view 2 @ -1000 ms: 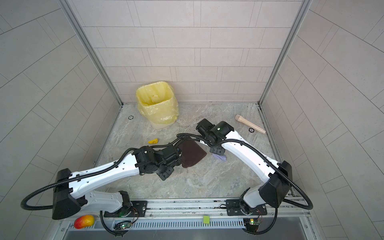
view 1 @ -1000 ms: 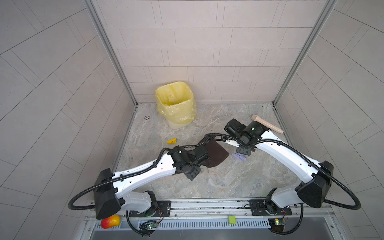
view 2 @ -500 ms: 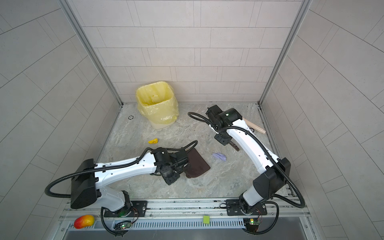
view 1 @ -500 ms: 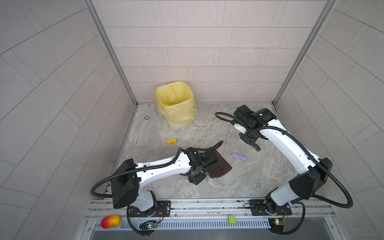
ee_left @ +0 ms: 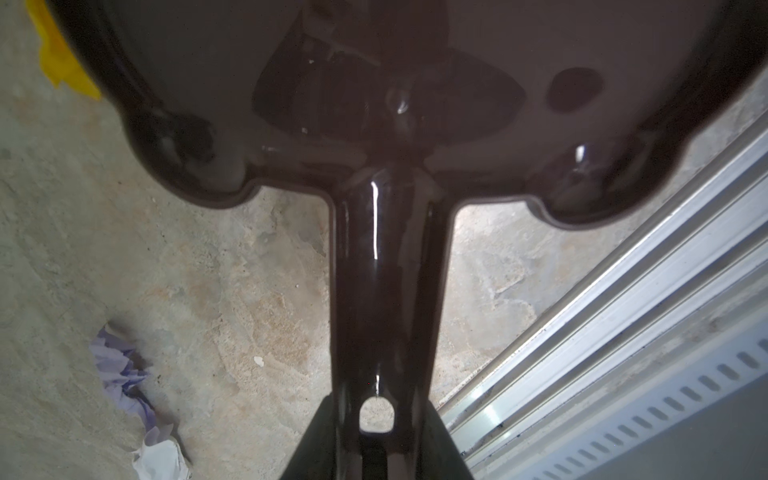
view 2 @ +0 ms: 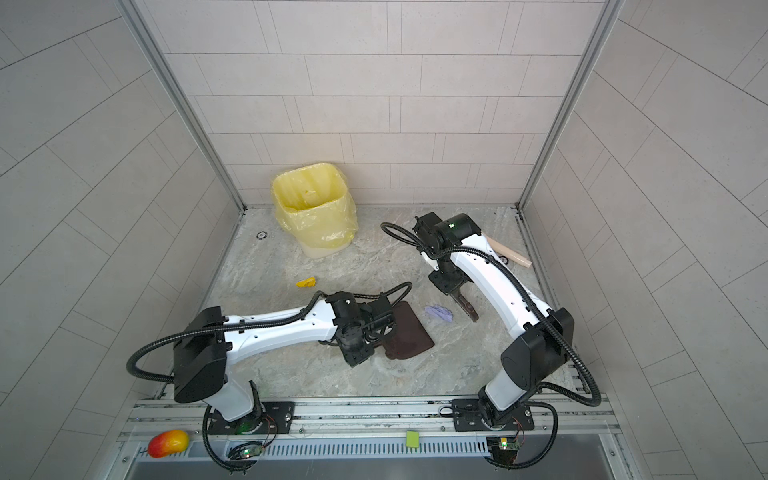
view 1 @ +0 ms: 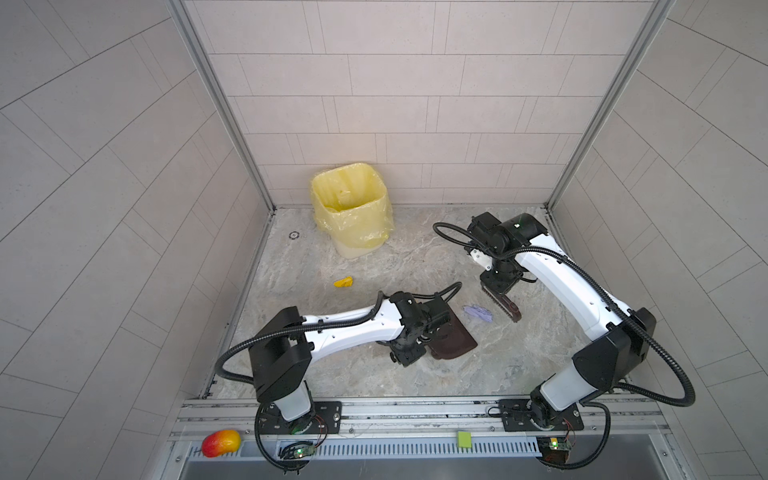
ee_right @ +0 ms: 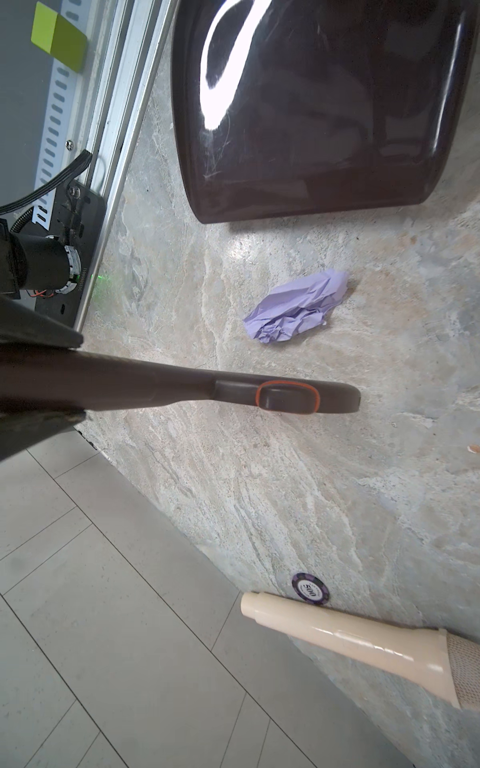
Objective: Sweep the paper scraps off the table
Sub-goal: 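Sweep the purple scrap toward the dustpan with the right gripper's brush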
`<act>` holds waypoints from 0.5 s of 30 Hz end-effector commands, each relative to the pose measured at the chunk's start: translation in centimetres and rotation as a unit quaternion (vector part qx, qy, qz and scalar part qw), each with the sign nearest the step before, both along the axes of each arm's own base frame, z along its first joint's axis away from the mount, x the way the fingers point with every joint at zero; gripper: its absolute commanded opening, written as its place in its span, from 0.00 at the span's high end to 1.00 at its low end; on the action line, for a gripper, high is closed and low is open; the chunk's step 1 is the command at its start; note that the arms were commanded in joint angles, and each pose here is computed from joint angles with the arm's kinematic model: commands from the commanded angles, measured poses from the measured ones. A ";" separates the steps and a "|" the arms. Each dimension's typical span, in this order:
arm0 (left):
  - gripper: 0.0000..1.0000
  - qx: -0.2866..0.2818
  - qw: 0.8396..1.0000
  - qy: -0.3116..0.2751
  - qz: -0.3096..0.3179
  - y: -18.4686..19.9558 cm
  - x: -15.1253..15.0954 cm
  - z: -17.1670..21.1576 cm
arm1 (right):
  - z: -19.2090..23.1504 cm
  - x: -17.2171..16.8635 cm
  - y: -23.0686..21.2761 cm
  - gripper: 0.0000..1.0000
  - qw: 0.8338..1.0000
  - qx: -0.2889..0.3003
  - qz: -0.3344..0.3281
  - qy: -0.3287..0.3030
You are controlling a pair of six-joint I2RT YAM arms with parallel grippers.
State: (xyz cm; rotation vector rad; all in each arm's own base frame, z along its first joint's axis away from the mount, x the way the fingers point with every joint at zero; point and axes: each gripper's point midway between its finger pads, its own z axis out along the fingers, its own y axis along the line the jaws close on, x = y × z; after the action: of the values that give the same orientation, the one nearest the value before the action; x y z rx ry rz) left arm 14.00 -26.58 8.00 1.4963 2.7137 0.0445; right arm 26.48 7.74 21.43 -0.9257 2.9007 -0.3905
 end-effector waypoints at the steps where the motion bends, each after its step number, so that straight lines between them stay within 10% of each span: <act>1: 1.00 0.001 1.000 -0.015 -0.014 -0.9 0.7 0.0 | 0.3 -0.4 -0.1 1.00 1.000 -0.002 -0.010 0.007; 15: 1.00 0.011 0.999 -0.026 -0.034 -2.8 2.2 -1.3 | 0.3 0.1 0.4 1.00 1.000 0.007 -0.012 0.007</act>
State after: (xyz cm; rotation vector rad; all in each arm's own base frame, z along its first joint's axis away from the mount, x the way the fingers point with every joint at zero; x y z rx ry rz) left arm 16.02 -28.67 6.44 1.5447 2.6557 0.1153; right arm 26.66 8.34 20.86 -0.9120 2.9320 -0.3542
